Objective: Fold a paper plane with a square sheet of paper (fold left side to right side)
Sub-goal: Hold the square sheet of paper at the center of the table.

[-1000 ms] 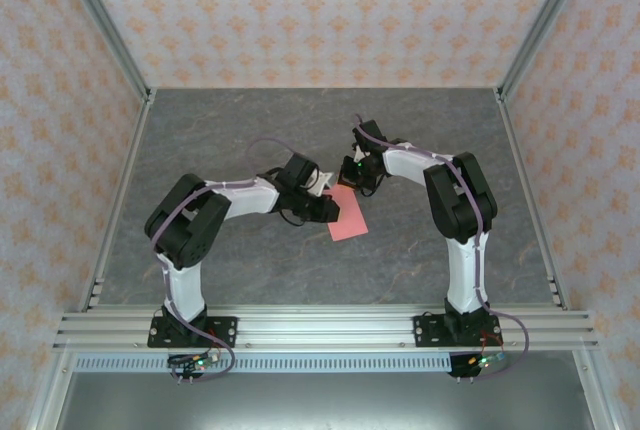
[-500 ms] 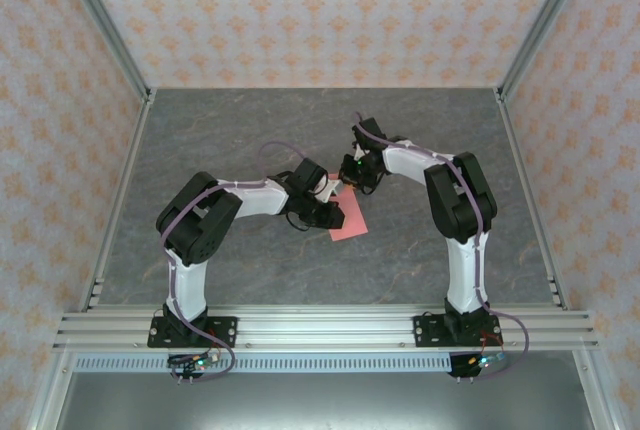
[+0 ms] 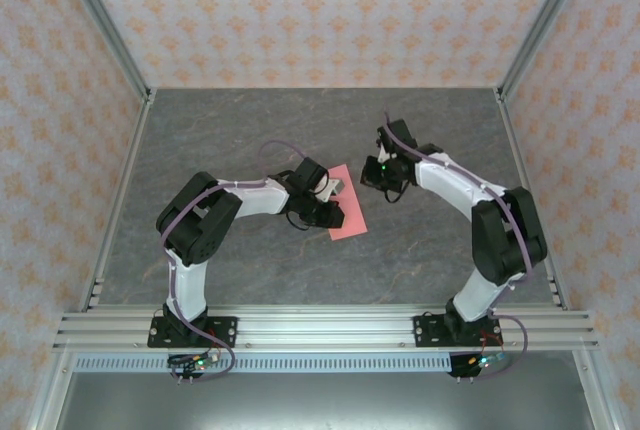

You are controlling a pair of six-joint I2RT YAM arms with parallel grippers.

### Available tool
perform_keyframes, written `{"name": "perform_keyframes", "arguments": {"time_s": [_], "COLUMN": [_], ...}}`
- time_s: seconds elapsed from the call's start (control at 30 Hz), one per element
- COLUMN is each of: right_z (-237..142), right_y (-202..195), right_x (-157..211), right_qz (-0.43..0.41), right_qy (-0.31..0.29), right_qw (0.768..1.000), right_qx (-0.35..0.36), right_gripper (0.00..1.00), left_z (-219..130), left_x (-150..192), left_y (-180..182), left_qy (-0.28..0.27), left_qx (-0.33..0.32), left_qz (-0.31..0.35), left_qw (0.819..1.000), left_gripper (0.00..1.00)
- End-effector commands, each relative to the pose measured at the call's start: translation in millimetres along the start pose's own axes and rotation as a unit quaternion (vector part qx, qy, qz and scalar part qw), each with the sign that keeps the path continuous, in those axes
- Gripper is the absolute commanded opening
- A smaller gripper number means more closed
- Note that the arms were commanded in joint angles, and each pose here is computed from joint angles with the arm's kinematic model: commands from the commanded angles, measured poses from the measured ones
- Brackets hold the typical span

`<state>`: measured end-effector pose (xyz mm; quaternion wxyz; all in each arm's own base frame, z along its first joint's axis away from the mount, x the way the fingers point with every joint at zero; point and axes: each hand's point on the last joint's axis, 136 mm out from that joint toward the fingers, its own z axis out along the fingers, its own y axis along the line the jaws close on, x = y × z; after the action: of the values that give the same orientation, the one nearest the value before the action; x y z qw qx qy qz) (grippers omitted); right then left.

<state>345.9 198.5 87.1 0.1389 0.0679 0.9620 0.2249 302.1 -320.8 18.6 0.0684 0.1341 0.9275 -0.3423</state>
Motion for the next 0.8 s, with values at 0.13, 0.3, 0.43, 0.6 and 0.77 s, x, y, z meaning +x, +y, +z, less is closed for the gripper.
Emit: {"name": "perform_keyframes", "arguments": {"time_s": [0.13,0.3,0.43,0.6,0.77], "right_z": [34.1,48.5,53.5,54.1,52.3], "right_y": [-8.7,-12.0,-25.0,-52.5,-72.5], "right_x": [63.5,77.5,85.2,93.0,95.6], "right_qz": [0.026,0.030,0.030,0.022,0.003], "right_qy": [0.083,0.105,0.118,0.135,0.142], "right_qw": [0.996,0.994,0.992,0.986,0.979], "right_qx": [-0.015,-0.008,0.022,0.092,0.145], "right_gripper": [0.11,0.10,0.10,0.10,0.08], "left_z": [-2.9,-5.4,-9.0,-21.0,-42.5], "left_x": [-1.4,-2.5,-7.7,-26.2,-51.6], "left_y": [9.8,9.0,1.7,-6.5,-1.0], "left_qy": [-0.005,-0.007,-0.015,-0.041,-0.078], "left_qx": [-0.037,-0.040,-0.029,-0.010,-0.009], "left_qz": [-0.008,-0.007,-0.009,-0.024,-0.036], "left_qw": [0.999,0.999,0.999,0.999,0.996], "left_gripper": [0.15,0.15,0.15,0.16,0.16]}}
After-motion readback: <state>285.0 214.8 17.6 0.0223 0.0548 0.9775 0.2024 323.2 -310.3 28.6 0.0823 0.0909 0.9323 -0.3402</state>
